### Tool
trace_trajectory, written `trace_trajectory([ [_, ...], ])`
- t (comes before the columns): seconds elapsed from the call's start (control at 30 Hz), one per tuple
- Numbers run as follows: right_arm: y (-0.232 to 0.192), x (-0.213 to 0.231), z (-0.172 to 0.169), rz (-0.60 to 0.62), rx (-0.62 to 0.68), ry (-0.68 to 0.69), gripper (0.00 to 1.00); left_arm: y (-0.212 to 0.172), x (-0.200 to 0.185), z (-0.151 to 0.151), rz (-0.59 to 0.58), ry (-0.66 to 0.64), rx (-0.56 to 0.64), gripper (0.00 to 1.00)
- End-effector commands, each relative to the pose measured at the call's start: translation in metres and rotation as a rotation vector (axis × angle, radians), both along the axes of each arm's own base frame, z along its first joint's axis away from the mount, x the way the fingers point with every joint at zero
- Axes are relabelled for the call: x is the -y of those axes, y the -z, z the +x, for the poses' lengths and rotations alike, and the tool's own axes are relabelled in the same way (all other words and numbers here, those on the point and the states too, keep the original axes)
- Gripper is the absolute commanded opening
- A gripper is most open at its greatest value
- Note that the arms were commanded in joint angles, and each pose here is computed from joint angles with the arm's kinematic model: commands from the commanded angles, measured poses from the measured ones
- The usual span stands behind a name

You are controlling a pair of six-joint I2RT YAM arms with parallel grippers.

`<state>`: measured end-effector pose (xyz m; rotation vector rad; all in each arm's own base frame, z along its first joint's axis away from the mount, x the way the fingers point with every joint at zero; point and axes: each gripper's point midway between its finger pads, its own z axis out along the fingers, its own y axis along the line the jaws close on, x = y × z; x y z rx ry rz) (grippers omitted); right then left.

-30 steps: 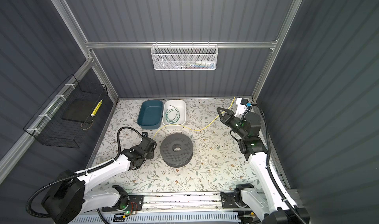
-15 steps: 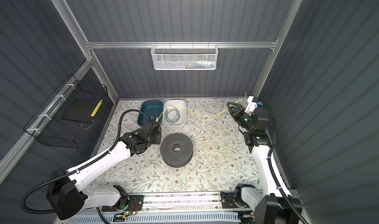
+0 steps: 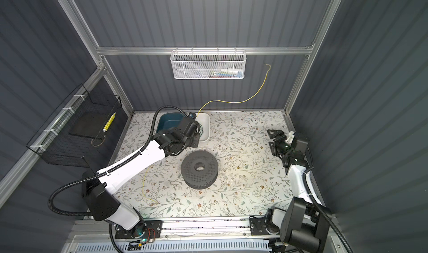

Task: Wrap the cables

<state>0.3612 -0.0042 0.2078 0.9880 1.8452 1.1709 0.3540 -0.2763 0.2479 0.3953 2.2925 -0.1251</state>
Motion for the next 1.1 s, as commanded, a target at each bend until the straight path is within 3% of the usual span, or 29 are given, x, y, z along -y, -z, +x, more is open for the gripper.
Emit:
trace_trajectory([
  [0.0,-0.052,-0.052,-0.020,-0.034,0.221,-0.168,0.76,-0.002,0.034,0.004,-0.051,0.111,-0.043,0.00],
  [0.13,-0.092,-0.118,-0.048,-0.161,0.397,-0.350,0.73,0.007,0.074,-0.001,-0.111,0.233,-0.115,0.00],
  [0.27,-0.119,-0.146,-0.046,-0.190,0.475,-0.421,0.73,0.009,0.102,-0.012,-0.179,0.326,-0.169,0.00],
  [0.43,-0.131,-0.161,-0.012,-0.190,0.462,-0.427,0.72,0.014,0.116,-0.027,-0.181,0.389,-0.194,0.00],
  [0.67,-0.115,-0.185,0.037,-0.094,0.369,-0.442,0.64,0.019,0.121,-0.040,-0.171,0.419,-0.209,0.00],
  [0.87,-0.109,-0.188,0.050,-0.082,0.365,-0.418,0.34,0.018,0.119,-0.046,-0.158,0.438,-0.202,0.00],
  [1.0,-0.107,-0.188,0.047,-0.095,0.361,-0.419,0.03,0.020,0.117,-0.050,-0.149,0.461,-0.199,0.03],
  [1.07,-0.105,-0.186,0.046,-0.096,0.358,-0.416,0.00,0.021,0.116,-0.052,-0.147,0.472,-0.197,0.06],
])
